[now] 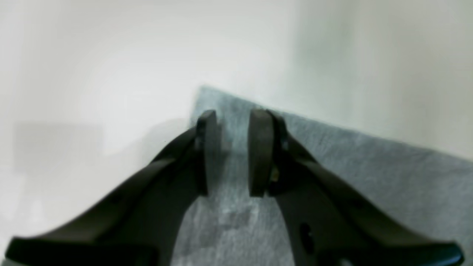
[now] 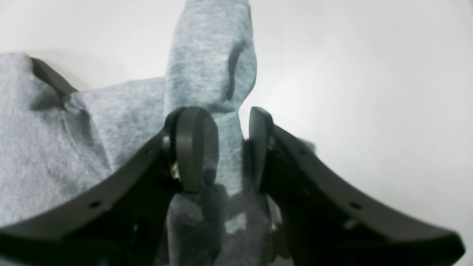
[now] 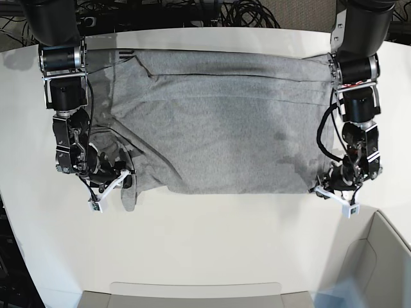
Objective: Fold the T-shirt properly
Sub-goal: 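Lift the hem corners and fold them toward the collar fold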
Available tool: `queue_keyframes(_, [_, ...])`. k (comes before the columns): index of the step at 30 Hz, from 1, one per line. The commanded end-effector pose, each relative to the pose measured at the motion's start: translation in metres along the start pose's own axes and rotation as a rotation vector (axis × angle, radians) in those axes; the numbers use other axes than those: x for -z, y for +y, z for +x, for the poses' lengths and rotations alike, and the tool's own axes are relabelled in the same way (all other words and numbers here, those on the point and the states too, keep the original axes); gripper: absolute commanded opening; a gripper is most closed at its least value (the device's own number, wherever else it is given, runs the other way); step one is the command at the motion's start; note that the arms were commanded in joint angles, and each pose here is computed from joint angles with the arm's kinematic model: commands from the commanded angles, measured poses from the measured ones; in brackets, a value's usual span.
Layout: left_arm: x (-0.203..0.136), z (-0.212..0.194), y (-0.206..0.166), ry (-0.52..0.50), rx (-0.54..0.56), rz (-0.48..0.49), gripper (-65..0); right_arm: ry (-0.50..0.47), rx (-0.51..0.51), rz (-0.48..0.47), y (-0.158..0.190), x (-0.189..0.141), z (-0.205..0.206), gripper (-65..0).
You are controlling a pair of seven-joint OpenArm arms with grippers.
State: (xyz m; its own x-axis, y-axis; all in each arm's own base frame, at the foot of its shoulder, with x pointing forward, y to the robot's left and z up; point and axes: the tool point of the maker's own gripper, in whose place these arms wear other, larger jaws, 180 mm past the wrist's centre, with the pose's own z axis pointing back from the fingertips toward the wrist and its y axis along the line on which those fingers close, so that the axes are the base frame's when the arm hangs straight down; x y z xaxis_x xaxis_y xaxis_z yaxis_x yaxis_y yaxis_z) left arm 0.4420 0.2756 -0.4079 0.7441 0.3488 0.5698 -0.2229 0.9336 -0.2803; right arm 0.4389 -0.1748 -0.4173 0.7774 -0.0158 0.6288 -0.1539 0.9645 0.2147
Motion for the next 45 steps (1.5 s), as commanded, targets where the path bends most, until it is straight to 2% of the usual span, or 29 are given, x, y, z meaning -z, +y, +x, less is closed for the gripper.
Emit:
queue_keyframes(1, [-0.010,0.034,0.006,-0.089,0.002,0.022,-48.8,0.040,-0.011,-0.019,-0.006,-0.002,-0.004,-43.9])
queue_keyframes(7, [-0.011,0.042,0.021,-0.145,-0.064,0.103,-48.7,0.051,-0.009,-0.022,-0.008,-0.002,-0.011,-43.9])
queue_keyframes(12, [-0.006,0.031,0.028,-0.118,-0.077,0.113,-48.7,0.053,-0.011,-0.033,-0.013,-0.004,-0.011,-43.9])
queue_keyframes(17, [-0.004,0.028,0.024,-0.113,-0.078,0.101,-48.7,0.051,-0.012,-0.034,-0.014,-0.005,-0.011,-43.9])
queue_keyframes(21, [-0.004,0.029,0.014,-0.110,-0.038,0.049,-48.7,0.051,-0.011,-0.032,-0.013,-0.005,-0.011,-43.9])
queue_keyframes(30, [-0.002,0.028,0.012,-0.105,-0.038,0.042,-48.7,0.053,-0.011,-0.034,-0.014,-0.005,-0.011,-43.9])
queue_keyframes(40, [0.008,0.003,-0.007,-0.042,-0.039,0.008,-48.7,0.053,-0.017,-0.030,-0.011,-0.004,-0.011,-43.9])
queue_keyframes(45, [0.009,0.000,-0.016,-0.029,0.010,-0.040,-50.3,0.054,-0.018,-0.033,-0.013,-0.004,-0.011,-45.0])
